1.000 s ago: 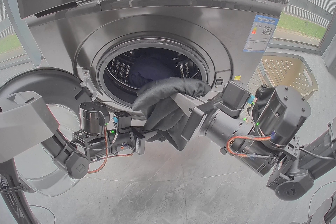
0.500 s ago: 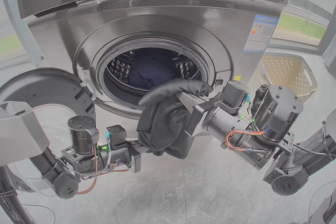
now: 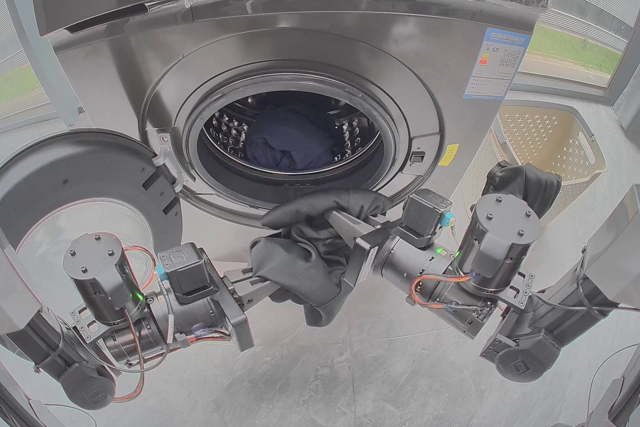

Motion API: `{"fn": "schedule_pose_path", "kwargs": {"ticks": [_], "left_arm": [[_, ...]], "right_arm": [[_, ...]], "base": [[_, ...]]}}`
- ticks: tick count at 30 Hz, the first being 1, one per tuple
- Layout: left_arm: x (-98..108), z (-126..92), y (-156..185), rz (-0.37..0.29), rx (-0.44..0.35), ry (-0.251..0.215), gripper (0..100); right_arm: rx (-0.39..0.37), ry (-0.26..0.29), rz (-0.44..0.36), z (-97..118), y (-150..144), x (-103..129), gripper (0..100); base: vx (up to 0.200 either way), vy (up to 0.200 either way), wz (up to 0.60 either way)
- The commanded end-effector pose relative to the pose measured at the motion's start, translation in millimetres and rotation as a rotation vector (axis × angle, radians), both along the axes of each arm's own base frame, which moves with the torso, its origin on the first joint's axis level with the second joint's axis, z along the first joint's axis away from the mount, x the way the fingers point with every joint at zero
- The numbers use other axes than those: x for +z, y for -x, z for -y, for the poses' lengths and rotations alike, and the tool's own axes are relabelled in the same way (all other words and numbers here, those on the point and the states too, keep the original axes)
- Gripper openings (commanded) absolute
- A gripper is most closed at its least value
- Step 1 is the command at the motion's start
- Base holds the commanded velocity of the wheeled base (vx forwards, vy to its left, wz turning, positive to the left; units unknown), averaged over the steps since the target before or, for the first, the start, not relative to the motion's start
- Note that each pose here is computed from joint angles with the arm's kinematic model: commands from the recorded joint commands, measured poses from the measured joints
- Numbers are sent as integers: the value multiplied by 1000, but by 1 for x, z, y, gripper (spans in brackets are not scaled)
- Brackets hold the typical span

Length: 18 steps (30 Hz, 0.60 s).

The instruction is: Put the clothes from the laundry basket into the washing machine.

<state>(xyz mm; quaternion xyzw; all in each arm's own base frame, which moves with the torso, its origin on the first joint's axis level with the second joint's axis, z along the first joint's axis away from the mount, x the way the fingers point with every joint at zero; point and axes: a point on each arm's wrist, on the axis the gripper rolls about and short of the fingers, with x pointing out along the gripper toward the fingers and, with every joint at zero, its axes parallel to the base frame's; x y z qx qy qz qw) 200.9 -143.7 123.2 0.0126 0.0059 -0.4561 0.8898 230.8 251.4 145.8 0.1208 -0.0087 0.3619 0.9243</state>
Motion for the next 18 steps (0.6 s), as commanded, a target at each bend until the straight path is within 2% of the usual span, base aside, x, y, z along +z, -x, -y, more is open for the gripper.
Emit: {"fn": "schedule_pose_path", "kwargs": {"ticks": [1, 5, 7, 11, 18], "left_arm": [[12, 1, -1, 55, -1, 41, 0], [28, 5, -11, 85, 38, 131, 0], [33, 7, -14, 96, 67, 158, 0], [41, 10, -20, 122, 100, 189, 0], [49, 12, -26, 127, 144, 240, 0]], "right_arm": [[5, 25, -23, -3, -1, -15, 100], [17, 56, -44, -1, 7, -28, 100], [31, 87, -69, 2, 16, -38, 100], [33, 95, -74, 5, 20, -41, 100], [14, 114, -70, 11, 17, -42, 100]], "base": [[0, 0, 0], [0, 0, 0], [0, 0, 0], [0, 0, 0], [0, 0, 0]]}}
